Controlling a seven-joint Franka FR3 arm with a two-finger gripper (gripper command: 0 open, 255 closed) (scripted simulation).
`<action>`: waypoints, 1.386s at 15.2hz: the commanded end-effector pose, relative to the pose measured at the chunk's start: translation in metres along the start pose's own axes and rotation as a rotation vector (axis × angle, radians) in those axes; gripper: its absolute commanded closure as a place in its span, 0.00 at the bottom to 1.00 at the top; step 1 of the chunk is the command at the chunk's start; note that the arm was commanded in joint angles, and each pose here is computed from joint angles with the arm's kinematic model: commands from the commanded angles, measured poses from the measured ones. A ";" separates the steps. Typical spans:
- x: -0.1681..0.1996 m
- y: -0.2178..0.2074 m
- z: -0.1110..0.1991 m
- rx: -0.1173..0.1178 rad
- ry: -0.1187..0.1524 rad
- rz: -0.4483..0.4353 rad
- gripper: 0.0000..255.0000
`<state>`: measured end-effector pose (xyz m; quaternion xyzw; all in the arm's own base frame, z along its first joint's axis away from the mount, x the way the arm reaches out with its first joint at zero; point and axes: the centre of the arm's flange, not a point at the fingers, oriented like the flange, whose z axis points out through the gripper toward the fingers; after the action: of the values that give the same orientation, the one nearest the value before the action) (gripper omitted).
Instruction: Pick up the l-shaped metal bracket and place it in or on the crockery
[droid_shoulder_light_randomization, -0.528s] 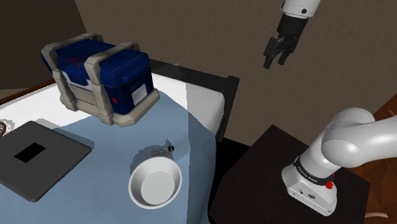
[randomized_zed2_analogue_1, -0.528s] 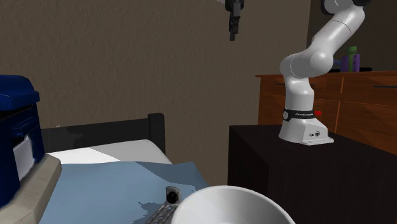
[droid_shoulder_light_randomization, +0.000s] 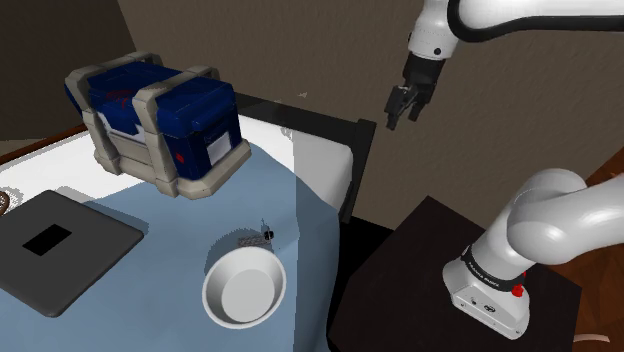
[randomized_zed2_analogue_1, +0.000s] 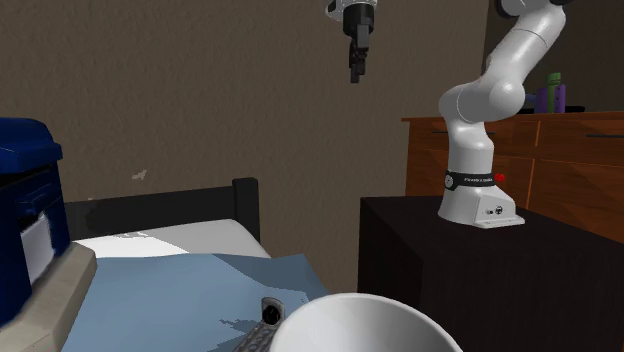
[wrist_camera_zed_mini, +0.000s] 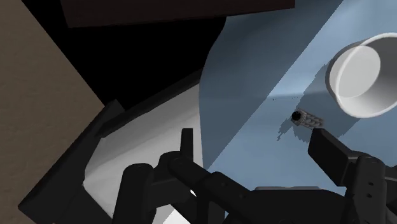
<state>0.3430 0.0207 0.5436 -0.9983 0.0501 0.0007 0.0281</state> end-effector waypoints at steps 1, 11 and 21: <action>0.016 -0.015 0.018 -0.003 0.002 -0.020 0.00; 0.069 -0.087 0.118 -0.020 -0.003 -0.120 0.00; 0.114 -0.161 0.220 -0.038 -0.008 -0.219 0.00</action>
<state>0.4717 0.1711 0.3436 -0.9985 -0.0542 0.0030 0.0096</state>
